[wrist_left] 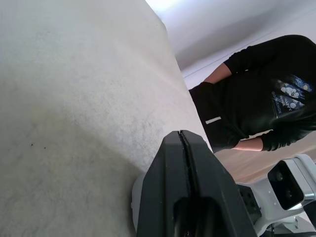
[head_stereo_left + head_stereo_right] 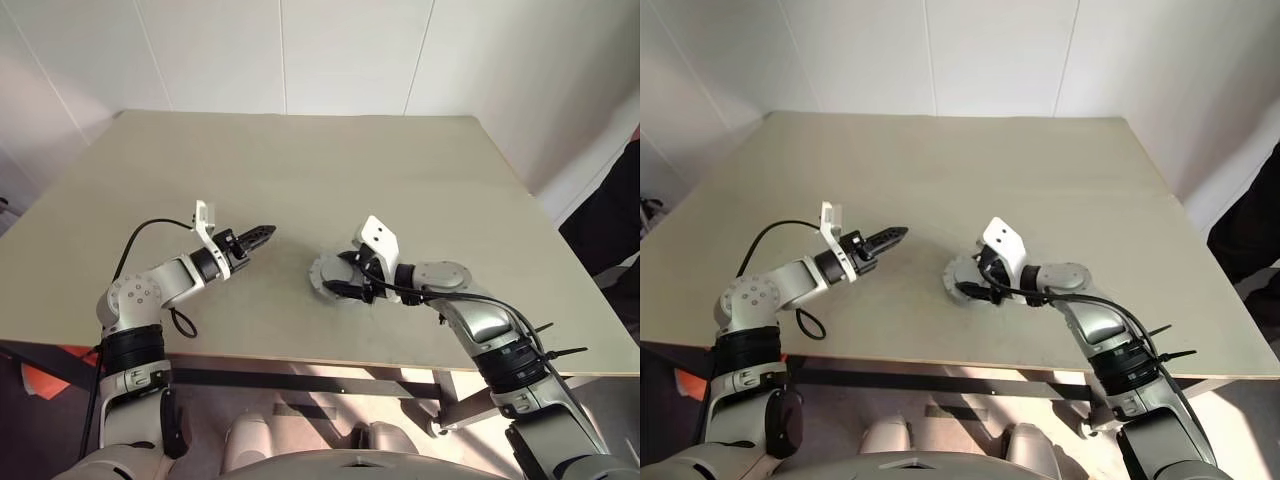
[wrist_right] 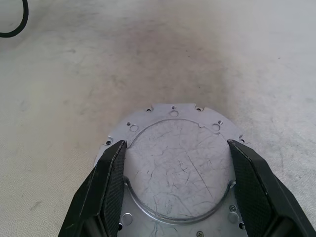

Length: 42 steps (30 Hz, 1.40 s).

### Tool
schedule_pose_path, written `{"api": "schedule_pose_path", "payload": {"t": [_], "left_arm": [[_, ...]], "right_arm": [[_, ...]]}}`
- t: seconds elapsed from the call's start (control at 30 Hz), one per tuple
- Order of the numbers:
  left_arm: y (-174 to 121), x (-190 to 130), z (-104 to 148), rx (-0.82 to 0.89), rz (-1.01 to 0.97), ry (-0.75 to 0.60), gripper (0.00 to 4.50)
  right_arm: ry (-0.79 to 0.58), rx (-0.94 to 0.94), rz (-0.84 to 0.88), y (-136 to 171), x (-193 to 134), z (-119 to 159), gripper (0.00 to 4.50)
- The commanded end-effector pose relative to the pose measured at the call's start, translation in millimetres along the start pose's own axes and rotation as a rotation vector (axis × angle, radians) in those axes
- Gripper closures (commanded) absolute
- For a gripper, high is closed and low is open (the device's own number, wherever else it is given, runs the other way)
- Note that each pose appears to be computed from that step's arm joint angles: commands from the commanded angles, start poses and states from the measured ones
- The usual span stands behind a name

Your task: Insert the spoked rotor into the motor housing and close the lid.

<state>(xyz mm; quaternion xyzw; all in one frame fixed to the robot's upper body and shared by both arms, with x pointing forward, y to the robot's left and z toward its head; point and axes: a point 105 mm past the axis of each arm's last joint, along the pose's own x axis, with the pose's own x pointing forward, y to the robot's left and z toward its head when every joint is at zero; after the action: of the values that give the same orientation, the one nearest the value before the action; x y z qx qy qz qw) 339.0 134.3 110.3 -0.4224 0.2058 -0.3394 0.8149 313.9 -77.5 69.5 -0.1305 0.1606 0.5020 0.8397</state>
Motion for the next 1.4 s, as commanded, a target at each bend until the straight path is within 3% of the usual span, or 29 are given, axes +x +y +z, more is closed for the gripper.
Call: {"api": "schedule_pose_path", "payload": {"t": [0.03,0.47,0.8,1.1,1.4], "left_arm": [[-9.1,3.2,2.1,0.039,-0.023,-0.009,4.5],[-2.9,4.6,0.5,0.065,0.013,0.016,4.5],[-0.8,6.5,-3.6,0.077,0.026,0.036,4.5],[0.0,7.2,-5.5,0.086,0.033,0.046,4.5],[3.4,6.5,-7.9,0.092,0.047,0.056,4.5]], "right_arm": [[0.082,0.006,-0.076,-16.6,-15.4,-15.8,1.4],[0.088,0.011,-0.044,-6.1,-19.3,-21.6,1.4],[-0.049,0.058,0.009,0.8,-21.3,4.3,1.4],[0.008,0.036,-0.027,-1.9,-15.2,-7.6,1.4],[-0.093,0.036,-0.034,-5.5,-14.6,12.3,1.4]]}}
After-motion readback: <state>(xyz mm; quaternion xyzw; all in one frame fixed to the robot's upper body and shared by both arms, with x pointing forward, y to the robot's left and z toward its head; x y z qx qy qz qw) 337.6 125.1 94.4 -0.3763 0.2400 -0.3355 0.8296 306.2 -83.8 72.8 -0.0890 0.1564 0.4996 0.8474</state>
